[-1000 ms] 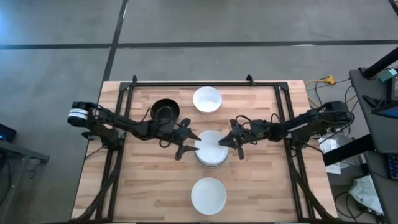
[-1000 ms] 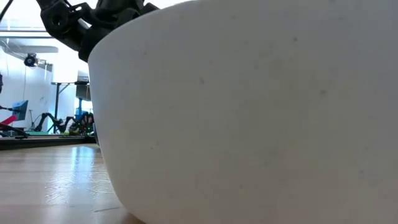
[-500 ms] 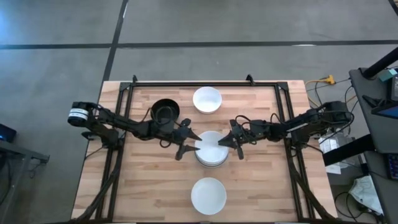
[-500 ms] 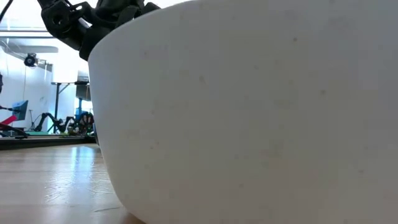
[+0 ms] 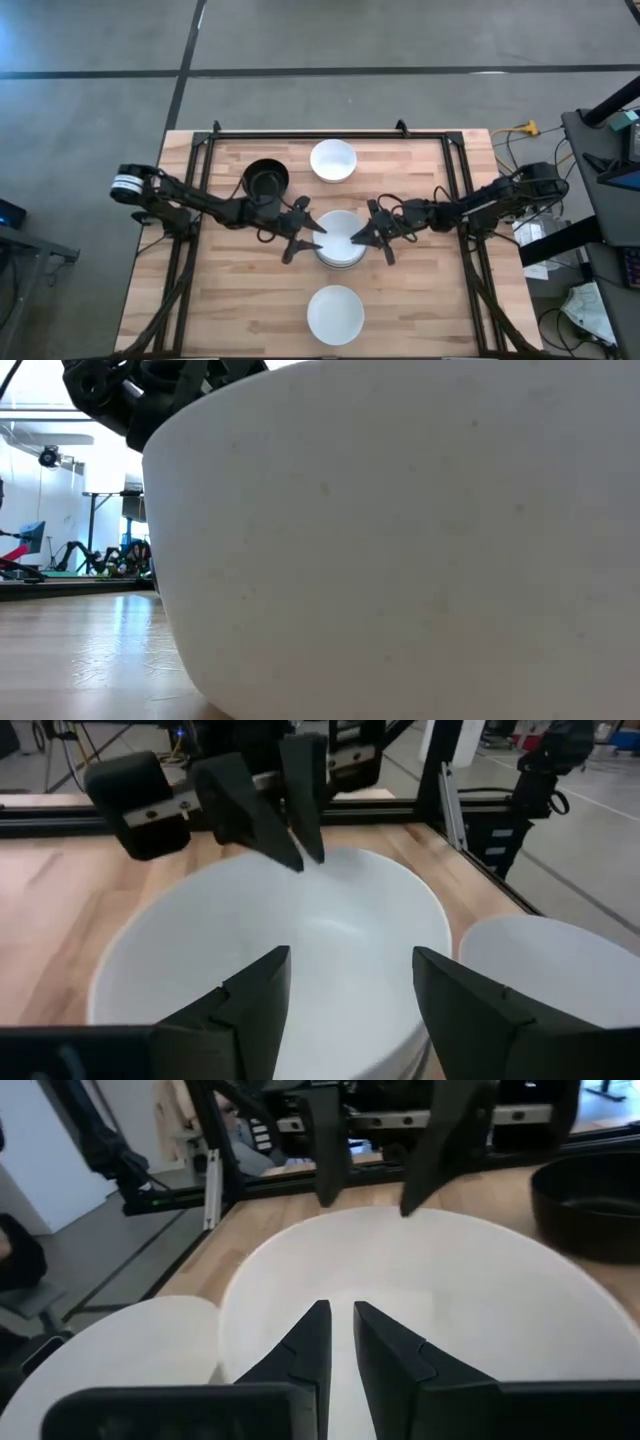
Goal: Nest bowls inside each other
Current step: Stack the white bowl on top of the white bowl
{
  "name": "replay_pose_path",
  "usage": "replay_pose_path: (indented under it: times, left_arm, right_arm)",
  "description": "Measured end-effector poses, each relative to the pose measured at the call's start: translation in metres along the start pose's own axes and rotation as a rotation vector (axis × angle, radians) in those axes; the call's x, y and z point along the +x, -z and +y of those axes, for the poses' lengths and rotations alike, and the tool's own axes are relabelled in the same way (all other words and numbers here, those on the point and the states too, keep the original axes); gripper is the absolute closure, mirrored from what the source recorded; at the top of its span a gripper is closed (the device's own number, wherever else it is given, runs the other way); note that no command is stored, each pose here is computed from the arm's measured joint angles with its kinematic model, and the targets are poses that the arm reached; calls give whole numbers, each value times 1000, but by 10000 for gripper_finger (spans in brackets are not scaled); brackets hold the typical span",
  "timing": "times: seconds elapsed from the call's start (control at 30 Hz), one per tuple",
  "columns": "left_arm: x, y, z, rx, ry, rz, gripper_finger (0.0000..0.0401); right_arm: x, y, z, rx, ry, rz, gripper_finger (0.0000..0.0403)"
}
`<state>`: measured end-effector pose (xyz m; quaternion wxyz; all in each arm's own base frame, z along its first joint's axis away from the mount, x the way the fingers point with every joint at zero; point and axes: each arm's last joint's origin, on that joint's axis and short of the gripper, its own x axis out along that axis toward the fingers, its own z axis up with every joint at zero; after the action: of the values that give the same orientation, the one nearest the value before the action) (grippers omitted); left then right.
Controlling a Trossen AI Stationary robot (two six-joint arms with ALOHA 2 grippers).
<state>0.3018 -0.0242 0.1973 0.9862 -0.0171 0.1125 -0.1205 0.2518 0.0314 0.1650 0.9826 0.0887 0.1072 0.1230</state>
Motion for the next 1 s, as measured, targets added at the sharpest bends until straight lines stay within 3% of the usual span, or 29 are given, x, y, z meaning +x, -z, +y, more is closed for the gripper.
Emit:
replay_pose_path:
  times: [0.3, 0.63, 0.8, 1.0]
  left_arm:
    - [8, 10, -2, -3, 12, 19, 205]
    - [3, 2, -3, 5, 11, -9, 205]
    - [-12, -15, -6, 15, 12, -42, 205]
    - [-41, -28, -15, 5, 14, 27, 205]
  right_arm:
    - [2, -1, 9, -36, -33, 7, 360]
    - [2, -4, 9, -57, -33, 3, 360]
    - [-7, -20, 13, -93, -39, -48, 360]
    - [-26, -29, 35, -154, -106, -10, 360]
